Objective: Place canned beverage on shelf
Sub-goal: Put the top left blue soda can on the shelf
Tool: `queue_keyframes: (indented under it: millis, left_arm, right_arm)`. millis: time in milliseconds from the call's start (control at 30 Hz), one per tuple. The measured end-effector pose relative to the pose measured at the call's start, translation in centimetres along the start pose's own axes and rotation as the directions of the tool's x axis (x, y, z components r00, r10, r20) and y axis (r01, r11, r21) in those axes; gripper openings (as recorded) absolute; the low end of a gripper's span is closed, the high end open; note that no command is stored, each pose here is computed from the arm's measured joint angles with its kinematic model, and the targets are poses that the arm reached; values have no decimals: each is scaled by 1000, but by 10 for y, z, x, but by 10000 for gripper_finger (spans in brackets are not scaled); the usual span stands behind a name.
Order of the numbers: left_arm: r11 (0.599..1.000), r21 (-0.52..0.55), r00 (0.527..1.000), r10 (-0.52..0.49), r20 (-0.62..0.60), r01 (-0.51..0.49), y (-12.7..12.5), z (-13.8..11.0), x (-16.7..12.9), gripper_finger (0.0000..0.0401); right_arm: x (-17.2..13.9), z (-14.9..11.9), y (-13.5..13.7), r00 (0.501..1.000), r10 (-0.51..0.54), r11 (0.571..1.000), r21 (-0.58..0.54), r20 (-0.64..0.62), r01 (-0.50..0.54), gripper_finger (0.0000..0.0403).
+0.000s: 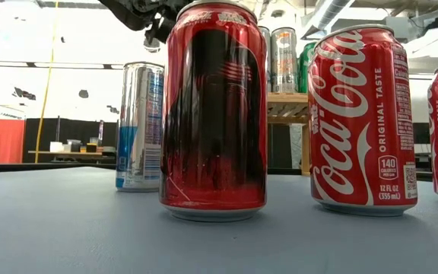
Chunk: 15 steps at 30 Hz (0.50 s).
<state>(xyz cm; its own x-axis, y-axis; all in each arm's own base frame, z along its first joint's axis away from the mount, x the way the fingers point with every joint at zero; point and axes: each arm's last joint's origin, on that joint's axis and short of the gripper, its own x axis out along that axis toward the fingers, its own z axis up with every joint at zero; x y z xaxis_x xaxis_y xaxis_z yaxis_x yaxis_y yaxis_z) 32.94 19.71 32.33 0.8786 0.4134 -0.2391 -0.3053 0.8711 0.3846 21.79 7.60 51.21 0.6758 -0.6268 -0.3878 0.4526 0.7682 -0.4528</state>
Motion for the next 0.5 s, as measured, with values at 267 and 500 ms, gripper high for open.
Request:
queue_keyframes:
  millis: [267, 500]
  left_arm:
    - [1000, -18, 999, 25, -24, -26, -3, -14, 18, 0]
    - [999, -25, 999, 29, -19, -29, -2, -14, 18, 0]
  right_arm:
    - [0, 0, 0, 1000, 9, 1000, 5, -2, -9, 314]
    - [0, 0, 0, 1000, 9, 1000, 4, -2, -9, 314]
